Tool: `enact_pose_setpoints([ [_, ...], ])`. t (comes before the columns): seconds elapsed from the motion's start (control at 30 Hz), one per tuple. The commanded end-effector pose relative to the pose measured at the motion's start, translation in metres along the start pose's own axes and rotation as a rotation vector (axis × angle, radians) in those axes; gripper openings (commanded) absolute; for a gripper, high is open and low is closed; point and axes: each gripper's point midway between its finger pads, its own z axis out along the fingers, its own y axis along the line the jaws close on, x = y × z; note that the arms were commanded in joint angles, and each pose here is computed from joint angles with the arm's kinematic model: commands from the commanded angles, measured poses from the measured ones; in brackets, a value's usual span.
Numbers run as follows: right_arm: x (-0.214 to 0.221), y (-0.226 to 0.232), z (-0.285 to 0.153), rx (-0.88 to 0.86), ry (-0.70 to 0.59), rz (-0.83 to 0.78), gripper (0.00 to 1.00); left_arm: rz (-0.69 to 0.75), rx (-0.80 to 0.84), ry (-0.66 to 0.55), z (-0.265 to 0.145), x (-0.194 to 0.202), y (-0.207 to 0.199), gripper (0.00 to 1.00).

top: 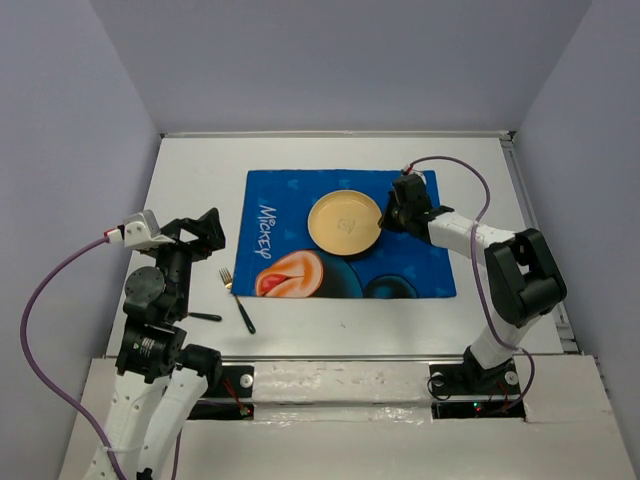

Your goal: Set the dinner table for one person

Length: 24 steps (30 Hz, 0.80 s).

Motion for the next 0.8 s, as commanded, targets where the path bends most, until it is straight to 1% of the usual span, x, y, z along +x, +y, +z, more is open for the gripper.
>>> enact_pose_setpoints([
  [0.0, -0.013, 0.005, -0.001, -0.016, -0.043, 0.024, 0.00, -0.012, 0.028, -0.035, 0.000, -0.007, -0.006, 0.99],
  [0.07, -0.009, 0.004, 0.001, -0.012, -0.027, 0.025, 0.00, -0.012, 0.028, -0.034, 0.000, -0.007, -0.006, 0.99],
  [0.2, -0.002, 0.001, 0.003, 0.005, 0.004, 0.023, 0.08, -0.013, 0.030, -0.036, 0.000, -0.008, -0.006, 0.99],
  [0.23, 0.001, -0.001, 0.003, 0.011, 0.013, 0.025, 0.13, -0.016, 0.029, -0.037, 0.000, -0.008, -0.006, 0.99],
  [0.37, 0.006, -0.006, 0.005, 0.028, 0.024, 0.025, 0.28, -0.015, 0.030, -0.038, 0.000, -0.008, -0.006, 0.99],
  [0.4, 0.007, -0.006, 0.005, 0.028, 0.027, 0.021, 0.29, -0.015, 0.030, -0.038, 0.000, -0.008, -0.006, 0.99],
  [0.43, 0.005, -0.005, 0.004, 0.025, 0.026, 0.013, 0.36, -0.014, 0.029, -0.036, 0.000, -0.008, -0.006, 0.99],
  [0.53, 0.003, 0.002, -0.001, -0.003, 0.036, 0.003, 0.36, -0.014, 0.031, -0.037, 0.000, -0.008, -0.006, 0.99],
  [0.63, -0.005, 0.005, -0.011, -0.012, 0.016, -0.004, 0.38, -0.017, 0.041, -0.037, -0.001, -0.008, -0.008, 0.99],
  [0.67, -0.014, 0.007, -0.021, -0.021, -0.011, -0.011, 0.40, -0.019, 0.041, -0.038, -0.001, -0.009, -0.008, 0.99],
  [0.7, -0.017, 0.006, -0.027, -0.016, -0.022, -0.016, 0.46, -0.019, 0.042, -0.039, -0.001, -0.009, -0.008, 0.99],
  [0.73, -0.021, 0.003, -0.034, 0.001, -0.042, -0.021, 0.46, -0.020, 0.044, -0.040, -0.002, -0.009, -0.009, 0.99],
  [0.77, -0.034, 0.005, -0.051, -0.007, -0.088, -0.027, 0.46, -0.018, 0.044, -0.040, -0.002, -0.009, -0.008, 0.99],
])
